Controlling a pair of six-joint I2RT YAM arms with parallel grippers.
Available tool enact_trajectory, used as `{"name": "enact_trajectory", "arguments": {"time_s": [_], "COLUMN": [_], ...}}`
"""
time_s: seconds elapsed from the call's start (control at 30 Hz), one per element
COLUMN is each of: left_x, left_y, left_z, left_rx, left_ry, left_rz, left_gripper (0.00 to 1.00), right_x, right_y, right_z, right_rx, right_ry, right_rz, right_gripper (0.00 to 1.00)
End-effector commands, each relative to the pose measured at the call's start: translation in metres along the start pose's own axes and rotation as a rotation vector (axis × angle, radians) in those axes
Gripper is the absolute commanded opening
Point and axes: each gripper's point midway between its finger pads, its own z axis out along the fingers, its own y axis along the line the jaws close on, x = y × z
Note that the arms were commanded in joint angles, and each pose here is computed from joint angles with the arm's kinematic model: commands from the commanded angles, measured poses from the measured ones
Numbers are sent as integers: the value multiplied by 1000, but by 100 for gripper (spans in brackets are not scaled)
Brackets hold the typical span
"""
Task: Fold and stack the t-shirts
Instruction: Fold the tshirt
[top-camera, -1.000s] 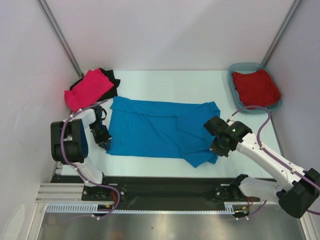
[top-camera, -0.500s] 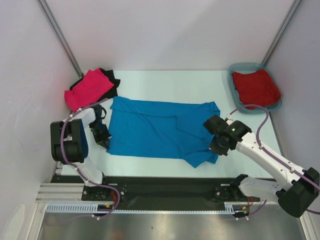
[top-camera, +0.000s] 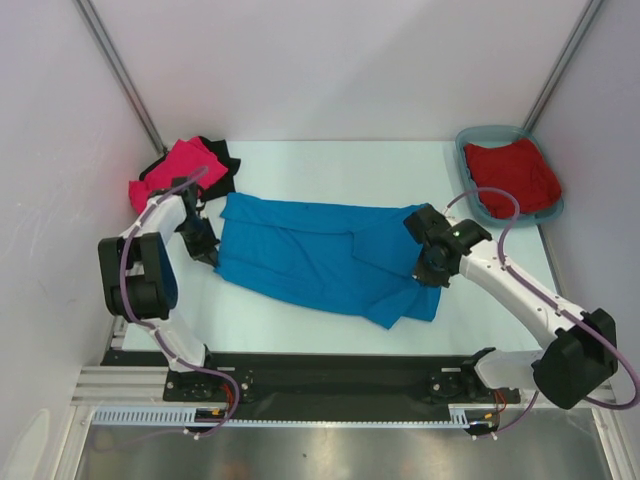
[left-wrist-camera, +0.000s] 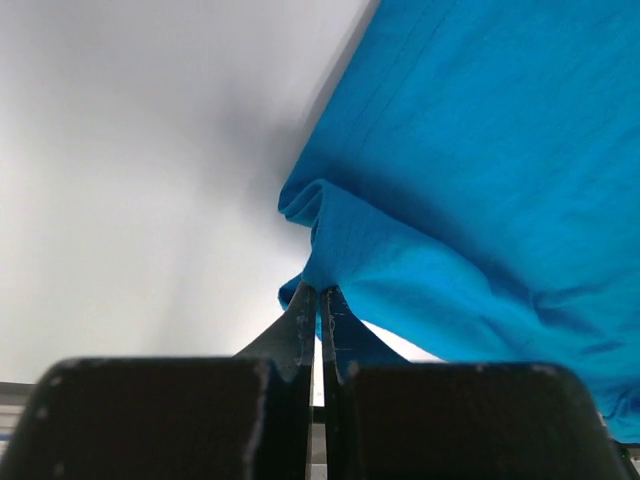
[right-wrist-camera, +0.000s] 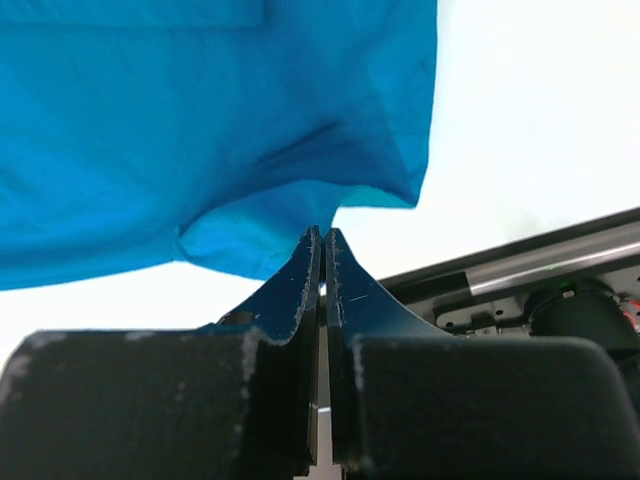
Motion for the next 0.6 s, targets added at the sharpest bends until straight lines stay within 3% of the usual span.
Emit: {"name": "enact_trajectory", "arguments": {"time_s": [0.0, 0.57], "left_x": [-7, -52], "left_y": [-3, -21], "left_z": [-3, 0], "left_rx": [14, 28], "left_ry": [10, 13], "left_rz": [-19, -8], "left_gripper": [0, 0], "right_x": [-21, -65], "right_y": [12, 24], "right_z": [-2, 28], "right_rx": [-44, -41], "right_ry": [-34, -47], "right_rz": [-25, -29], "right_gripper": [0, 0]}}
